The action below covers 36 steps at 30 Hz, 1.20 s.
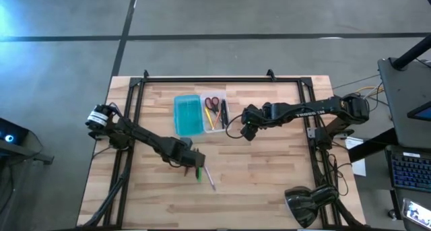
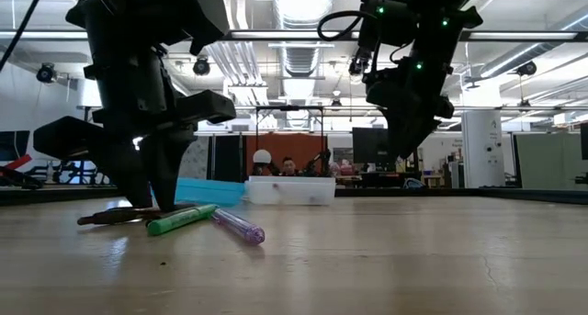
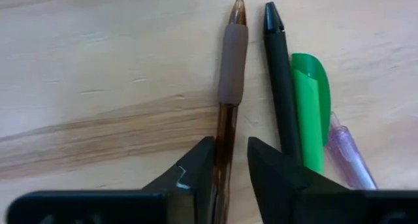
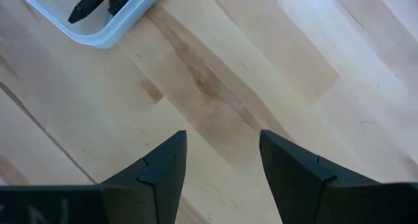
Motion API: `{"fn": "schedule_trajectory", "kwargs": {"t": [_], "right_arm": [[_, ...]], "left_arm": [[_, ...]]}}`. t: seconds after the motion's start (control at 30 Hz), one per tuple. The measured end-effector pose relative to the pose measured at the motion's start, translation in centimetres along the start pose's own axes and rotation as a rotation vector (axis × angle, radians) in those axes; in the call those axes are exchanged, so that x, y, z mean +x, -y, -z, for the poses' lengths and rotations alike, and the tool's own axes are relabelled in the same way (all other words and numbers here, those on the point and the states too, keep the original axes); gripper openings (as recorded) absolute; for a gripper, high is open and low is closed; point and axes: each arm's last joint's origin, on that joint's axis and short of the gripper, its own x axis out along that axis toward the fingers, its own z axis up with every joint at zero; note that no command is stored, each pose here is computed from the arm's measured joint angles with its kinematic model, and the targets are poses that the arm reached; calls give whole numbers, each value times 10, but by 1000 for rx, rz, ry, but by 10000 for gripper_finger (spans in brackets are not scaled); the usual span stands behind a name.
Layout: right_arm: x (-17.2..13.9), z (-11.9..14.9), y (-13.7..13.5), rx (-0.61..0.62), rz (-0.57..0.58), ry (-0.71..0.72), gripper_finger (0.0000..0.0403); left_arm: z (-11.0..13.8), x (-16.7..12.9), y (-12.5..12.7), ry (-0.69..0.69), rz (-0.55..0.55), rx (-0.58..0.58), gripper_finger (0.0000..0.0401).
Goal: Pick & place school supplies into a supply box
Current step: Put the brown pen into the pencil box
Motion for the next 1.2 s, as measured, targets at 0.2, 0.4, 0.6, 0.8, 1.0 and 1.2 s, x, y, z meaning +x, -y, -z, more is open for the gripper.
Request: {"fn": "schedule_trajectory", "kwargs": {"t": [0.2,0.4,0.6,0.8,1.0,1.2], "right_arm": [[1,1,0,-4,2,-3,182],[1,1,0,-12,3,-5,182],[-6,0,3,-4,-4,22,172],[-31,-3,13,42,-5,126,155],[-56,-2,30,138,-19,224,148],[-65,5,46,235,-29,259,148]], "left_arm": [[-5,13,-6,3,-96,17,35],[-6,19,-11,7,-157,28,10],[-9,-4,0,11,-53,-3,10],[-17,-45,14,118,112,-58,8],[-43,-72,32,278,349,-178,8],[-103,-66,46,394,489,-230,8]]}}
